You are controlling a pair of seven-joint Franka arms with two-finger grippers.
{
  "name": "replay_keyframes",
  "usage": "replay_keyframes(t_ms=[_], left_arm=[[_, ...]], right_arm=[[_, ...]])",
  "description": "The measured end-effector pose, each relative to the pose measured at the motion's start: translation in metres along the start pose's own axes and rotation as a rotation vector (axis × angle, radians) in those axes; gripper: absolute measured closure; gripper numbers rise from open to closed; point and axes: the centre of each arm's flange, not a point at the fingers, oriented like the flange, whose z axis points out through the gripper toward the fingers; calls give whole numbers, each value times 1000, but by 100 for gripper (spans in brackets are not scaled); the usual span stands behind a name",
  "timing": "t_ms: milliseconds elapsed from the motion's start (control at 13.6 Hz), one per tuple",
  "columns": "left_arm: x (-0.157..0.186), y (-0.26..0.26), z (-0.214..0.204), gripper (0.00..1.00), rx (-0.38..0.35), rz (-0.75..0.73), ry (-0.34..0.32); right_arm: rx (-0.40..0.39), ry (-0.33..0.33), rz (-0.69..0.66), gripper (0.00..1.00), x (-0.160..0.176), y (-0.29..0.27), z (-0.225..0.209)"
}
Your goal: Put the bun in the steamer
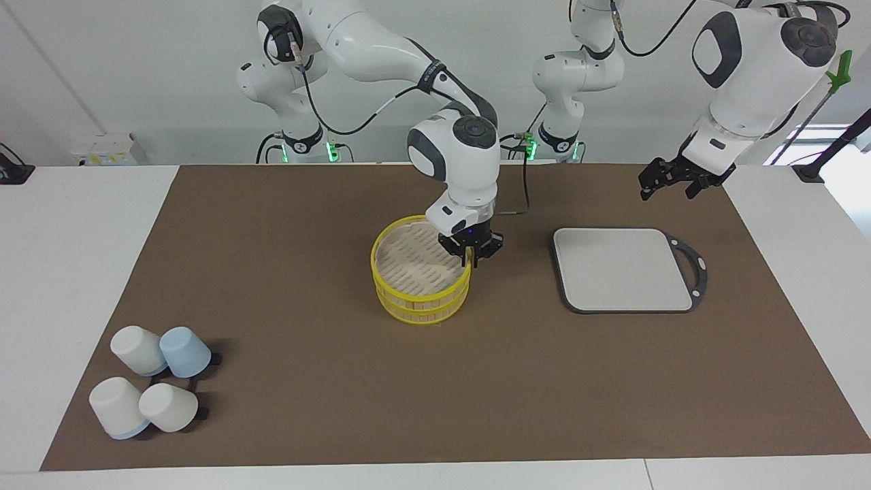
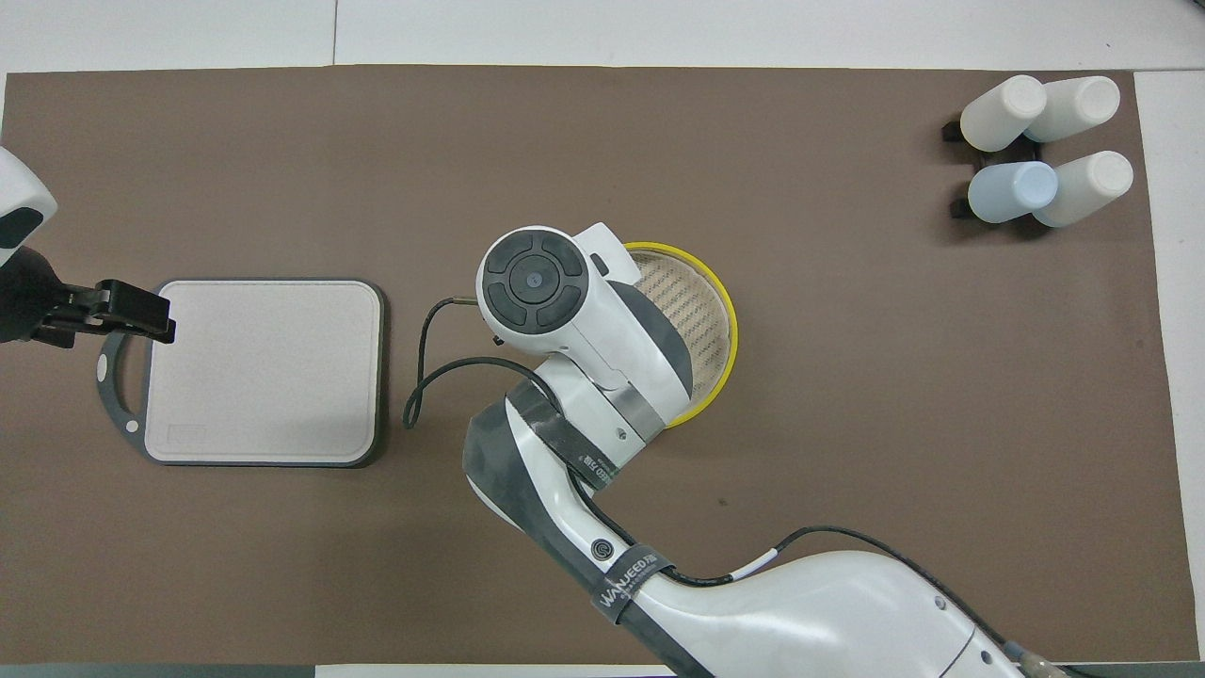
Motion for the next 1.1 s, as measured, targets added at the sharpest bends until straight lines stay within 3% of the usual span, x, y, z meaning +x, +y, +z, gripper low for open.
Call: replay_keyframes(t_ms=[294, 442, 810, 1104], left_arm=[[0, -1, 0, 0, 0, -2, 0], [0, -1, 0, 0, 0, -2, 0], [0, -1, -1, 0, 0, -3, 3], [0, -2, -1, 0, 0, -4, 3]], right_arm=[[21, 31, 18, 17, 18, 18, -43], [-8, 19, -4, 0, 42, 61, -83], [-71, -46, -205, 0, 99, 222, -181], [-88, -125, -272, 0, 124, 350, -211]])
